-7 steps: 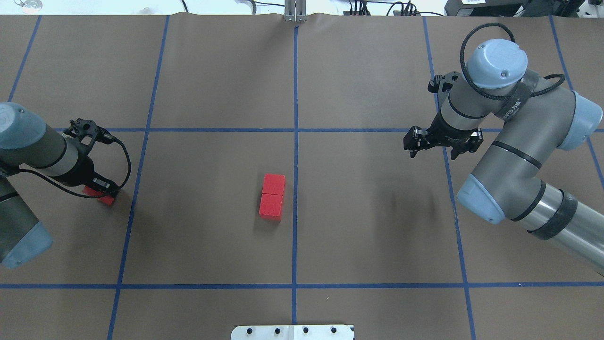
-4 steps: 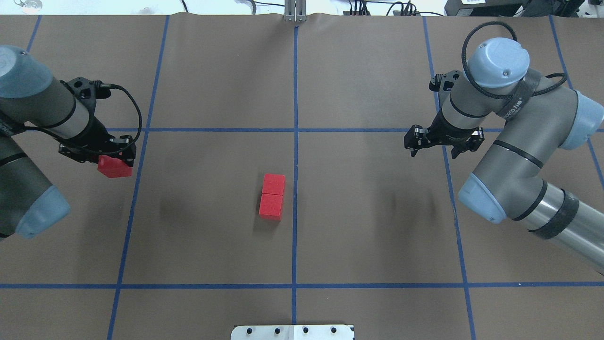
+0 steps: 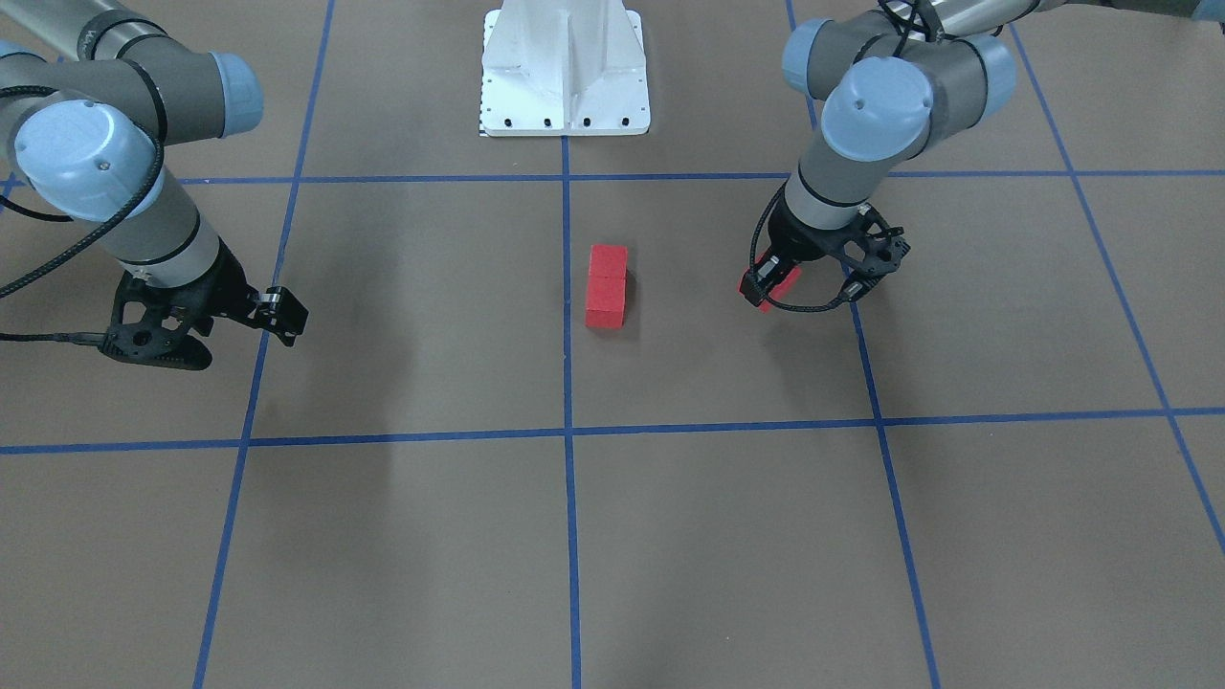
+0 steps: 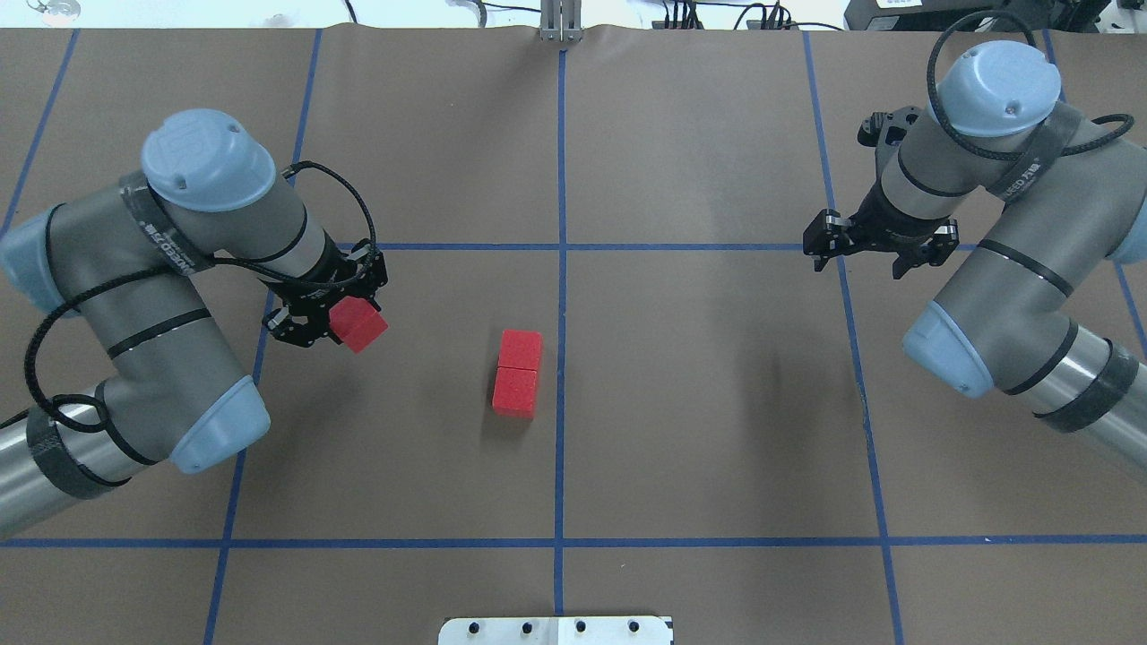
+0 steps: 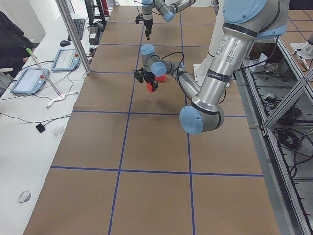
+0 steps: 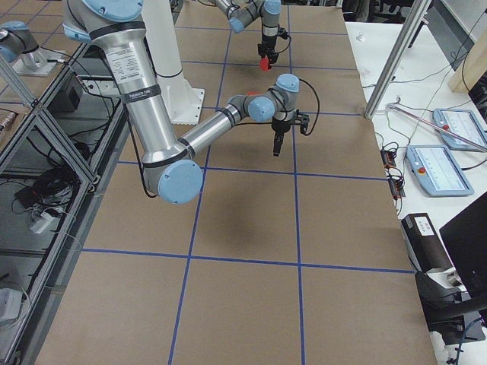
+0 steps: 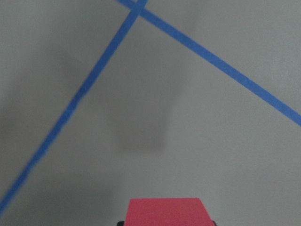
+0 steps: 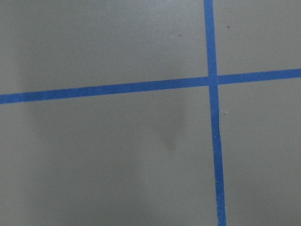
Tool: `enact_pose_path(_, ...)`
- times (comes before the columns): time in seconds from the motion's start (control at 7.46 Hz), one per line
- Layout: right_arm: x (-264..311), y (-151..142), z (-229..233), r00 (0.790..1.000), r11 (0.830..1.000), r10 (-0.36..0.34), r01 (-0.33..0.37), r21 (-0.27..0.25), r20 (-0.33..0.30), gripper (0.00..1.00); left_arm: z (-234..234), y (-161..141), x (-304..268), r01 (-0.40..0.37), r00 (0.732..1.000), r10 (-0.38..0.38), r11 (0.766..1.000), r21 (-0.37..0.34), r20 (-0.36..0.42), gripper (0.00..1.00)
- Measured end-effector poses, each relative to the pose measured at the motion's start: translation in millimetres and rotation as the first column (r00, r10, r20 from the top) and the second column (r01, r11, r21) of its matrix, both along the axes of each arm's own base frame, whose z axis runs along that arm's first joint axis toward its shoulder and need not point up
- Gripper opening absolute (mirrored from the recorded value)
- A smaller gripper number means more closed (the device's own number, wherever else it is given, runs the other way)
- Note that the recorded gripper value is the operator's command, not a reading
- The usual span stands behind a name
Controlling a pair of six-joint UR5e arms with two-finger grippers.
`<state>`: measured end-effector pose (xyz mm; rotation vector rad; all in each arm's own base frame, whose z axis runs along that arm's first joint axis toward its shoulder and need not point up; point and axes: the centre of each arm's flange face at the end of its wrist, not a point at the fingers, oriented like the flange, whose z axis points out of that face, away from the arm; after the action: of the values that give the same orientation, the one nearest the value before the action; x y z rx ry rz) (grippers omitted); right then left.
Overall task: Form red blocks into L shape at center
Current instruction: 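Carry the red cube with the left gripper toward the two-cube row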
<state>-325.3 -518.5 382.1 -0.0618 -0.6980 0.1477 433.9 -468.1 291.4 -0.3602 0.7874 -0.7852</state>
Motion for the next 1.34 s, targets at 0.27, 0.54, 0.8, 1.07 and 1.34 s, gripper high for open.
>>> enact_pose_path(0.27, 16.0, -3.6, 15.5, 1.0, 1.0, 0.022, -0.022, -0.019, -0.016, 1.0, -27.7, -16.6, 44.2, 0.163, 0.987, -0.162, 0.969, -0.188, 0.019, 0.0)
enact_pose_path(0.54, 29.3, -5.8, 25.9, 0.999, 0.998, 0.037, -0.038, -0.043, -0.017, 1.0, -46.8, -28.6, 83.4, 0.292, 0.956, -0.288, 0.895, -0.337, 0.063, 0.0)
enact_pose_path(0.8, 36.2, -6.5, 29.4, 0.999, 0.997, 0.042, -0.042, -0.062, -0.006, 1.0, -50.2, -29.6, 94.0, 0.359, 0.931, -0.352, 0.846, -0.394, 0.093, 0.0)
enact_pose_path(1.07, 37.0, -6.5, 30.2, 0.999, 0.997, 0.044, -0.044, -0.068, -0.004, 1.0, -49.4, -27.9, 96.4, 0.427, 0.9, -0.418, 0.782, -0.454, 0.125, 0.0)
enact_pose_path(1.34, 36.9, -6.3, 30.3, 0.999, 0.996, 0.045, -0.046, -0.071, -0.004, 1.0, -49.2, -23.8, 101.3, 0.464, 0.878, -0.455, 0.734, -0.496, 0.148, 0.0)
